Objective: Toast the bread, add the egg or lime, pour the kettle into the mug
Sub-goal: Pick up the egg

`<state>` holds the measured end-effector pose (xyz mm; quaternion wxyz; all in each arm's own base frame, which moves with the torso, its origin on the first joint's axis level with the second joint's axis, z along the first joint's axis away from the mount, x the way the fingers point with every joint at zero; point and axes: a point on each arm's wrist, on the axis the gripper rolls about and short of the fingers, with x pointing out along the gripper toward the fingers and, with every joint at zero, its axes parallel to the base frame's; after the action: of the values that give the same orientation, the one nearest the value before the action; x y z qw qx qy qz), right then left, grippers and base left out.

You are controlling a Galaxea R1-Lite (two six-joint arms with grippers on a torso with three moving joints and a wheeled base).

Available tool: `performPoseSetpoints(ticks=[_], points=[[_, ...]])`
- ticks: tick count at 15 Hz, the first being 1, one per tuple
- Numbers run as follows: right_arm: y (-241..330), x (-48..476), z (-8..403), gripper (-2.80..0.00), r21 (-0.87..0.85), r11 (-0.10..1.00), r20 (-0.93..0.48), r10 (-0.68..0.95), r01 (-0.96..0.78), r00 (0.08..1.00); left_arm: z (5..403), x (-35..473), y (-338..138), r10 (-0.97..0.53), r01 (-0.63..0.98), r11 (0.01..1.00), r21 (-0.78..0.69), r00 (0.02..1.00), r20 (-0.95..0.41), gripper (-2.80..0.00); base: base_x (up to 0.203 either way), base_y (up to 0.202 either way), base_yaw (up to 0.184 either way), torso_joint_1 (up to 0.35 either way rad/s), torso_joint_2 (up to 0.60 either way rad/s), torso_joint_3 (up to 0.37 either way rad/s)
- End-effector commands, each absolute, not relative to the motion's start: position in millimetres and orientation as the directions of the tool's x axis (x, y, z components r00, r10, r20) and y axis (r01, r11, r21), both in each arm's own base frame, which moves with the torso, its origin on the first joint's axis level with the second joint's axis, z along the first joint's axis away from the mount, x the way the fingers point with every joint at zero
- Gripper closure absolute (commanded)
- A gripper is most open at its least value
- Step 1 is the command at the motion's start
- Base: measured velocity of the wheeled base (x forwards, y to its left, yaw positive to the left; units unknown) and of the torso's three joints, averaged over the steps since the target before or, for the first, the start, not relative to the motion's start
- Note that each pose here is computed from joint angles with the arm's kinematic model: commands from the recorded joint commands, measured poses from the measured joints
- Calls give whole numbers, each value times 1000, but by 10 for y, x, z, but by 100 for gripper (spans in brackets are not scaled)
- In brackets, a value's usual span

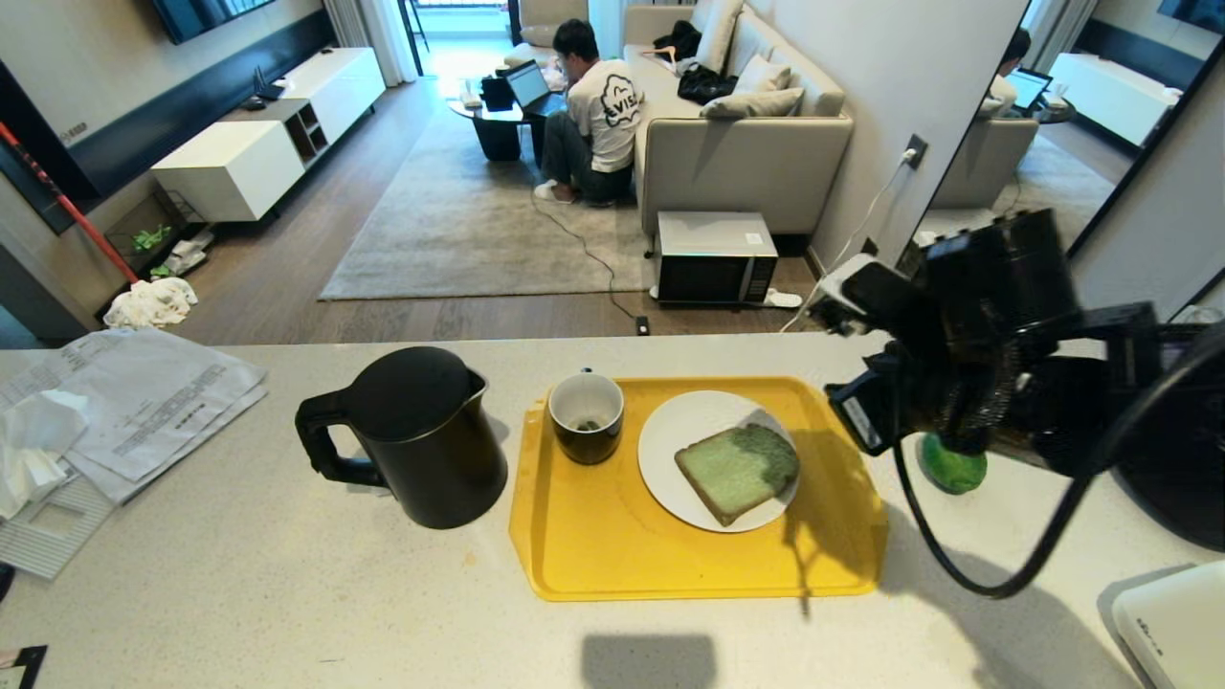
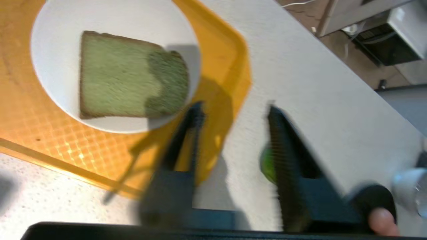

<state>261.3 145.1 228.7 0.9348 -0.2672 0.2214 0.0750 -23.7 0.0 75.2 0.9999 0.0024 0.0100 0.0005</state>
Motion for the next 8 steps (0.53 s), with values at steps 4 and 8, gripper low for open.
performPoseSetpoints(ticks=[4, 8], points=[[604, 1781, 2836, 0, -401, 916, -251, -95, -14, 963, 752, -236, 1, 1, -1, 1000, 5, 1000, -21, 0, 0, 0, 0, 0, 0, 0], [130, 1184, 2846, 0, -346, 922, -149, -235, 172, 960, 752, -236, 0, 1, -1, 1000, 3, 1000, -21, 0, 0, 0, 0, 0, 0, 0]])
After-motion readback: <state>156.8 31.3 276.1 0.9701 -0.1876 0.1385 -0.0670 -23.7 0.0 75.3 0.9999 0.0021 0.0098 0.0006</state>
